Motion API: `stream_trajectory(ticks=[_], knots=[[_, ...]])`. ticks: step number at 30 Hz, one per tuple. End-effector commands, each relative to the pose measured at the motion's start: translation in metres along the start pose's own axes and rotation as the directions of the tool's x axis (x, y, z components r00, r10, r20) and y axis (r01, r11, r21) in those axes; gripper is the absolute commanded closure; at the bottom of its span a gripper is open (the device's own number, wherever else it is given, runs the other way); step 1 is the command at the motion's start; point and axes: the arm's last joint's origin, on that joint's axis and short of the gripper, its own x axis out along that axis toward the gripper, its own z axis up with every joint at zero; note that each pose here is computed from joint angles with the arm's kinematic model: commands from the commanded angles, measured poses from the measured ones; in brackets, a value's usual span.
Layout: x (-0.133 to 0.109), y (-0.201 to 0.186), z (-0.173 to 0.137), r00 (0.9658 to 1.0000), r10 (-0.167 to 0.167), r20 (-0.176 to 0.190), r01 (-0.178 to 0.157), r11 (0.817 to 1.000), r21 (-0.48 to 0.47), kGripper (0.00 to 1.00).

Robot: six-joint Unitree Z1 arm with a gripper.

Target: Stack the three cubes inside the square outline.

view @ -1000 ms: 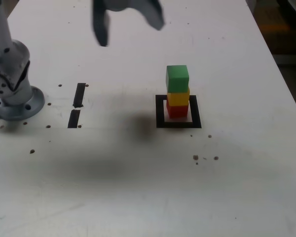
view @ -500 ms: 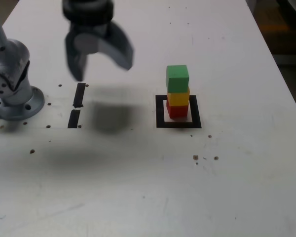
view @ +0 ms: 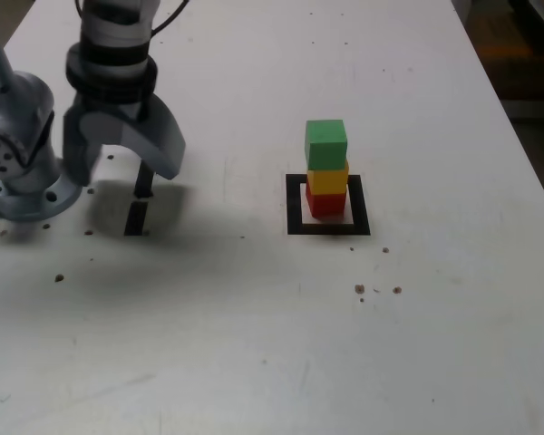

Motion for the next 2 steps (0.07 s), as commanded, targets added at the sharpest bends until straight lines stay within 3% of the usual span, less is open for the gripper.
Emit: stream_trajectory(ticks=[1, 2], knots=[[0.0024, 0.0001, -0.0018, 1.0000, -0.005, -0.003, 0.005, 1.000, 0.002, 0.00], [0.0042, 0.0001, -0.0026, 1.0000, -0.006, -0.004, 0.006, 1.000, 0.003, 0.00]])
